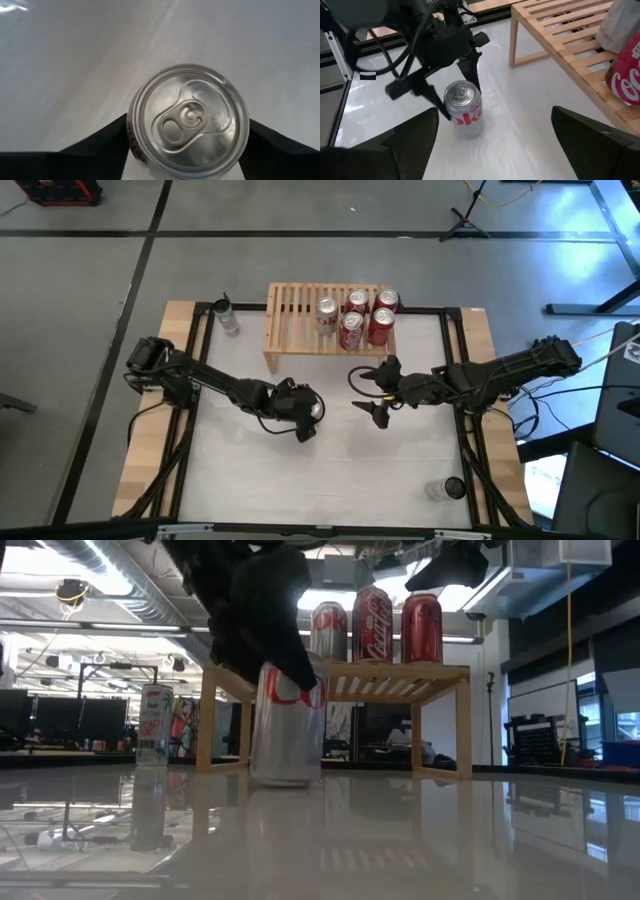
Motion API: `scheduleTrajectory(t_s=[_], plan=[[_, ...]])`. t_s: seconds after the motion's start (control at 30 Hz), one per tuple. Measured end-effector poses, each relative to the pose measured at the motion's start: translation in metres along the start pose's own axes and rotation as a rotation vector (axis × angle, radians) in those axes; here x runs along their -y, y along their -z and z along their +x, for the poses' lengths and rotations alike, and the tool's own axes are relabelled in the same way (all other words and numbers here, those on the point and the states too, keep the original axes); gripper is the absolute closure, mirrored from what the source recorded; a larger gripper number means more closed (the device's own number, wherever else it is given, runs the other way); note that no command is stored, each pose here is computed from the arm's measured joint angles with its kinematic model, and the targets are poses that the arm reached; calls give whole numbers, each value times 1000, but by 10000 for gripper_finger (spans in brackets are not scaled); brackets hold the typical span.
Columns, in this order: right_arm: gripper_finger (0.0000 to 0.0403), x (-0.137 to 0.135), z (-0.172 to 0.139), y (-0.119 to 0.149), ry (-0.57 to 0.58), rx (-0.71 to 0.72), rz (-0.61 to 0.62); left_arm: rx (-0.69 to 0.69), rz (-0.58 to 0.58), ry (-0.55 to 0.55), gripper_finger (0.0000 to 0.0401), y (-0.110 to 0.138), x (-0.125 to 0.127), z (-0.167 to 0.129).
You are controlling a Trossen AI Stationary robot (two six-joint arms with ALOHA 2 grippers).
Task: Place canned beverage on shelf
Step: Put the red silver soda can aligned with the other red silver soda can on the shelf
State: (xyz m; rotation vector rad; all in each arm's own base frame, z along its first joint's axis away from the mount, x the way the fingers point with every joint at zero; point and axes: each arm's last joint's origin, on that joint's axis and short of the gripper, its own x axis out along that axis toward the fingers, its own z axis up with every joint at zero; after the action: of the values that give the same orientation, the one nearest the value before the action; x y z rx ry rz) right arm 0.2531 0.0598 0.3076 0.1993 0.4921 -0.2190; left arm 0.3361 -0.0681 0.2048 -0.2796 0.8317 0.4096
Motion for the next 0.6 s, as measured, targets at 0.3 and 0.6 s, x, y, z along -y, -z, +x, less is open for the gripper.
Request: scheduleTrajectory(t_s=[0.3, 0.6], plan=[[26, 2, -16, -13, -30, 55, 18, 123, 108, 180, 133, -72, -38, -83], [26, 7, -42, -41, 119, 148, -32, 231, 226, 196, 133, -149, -99, -141]])
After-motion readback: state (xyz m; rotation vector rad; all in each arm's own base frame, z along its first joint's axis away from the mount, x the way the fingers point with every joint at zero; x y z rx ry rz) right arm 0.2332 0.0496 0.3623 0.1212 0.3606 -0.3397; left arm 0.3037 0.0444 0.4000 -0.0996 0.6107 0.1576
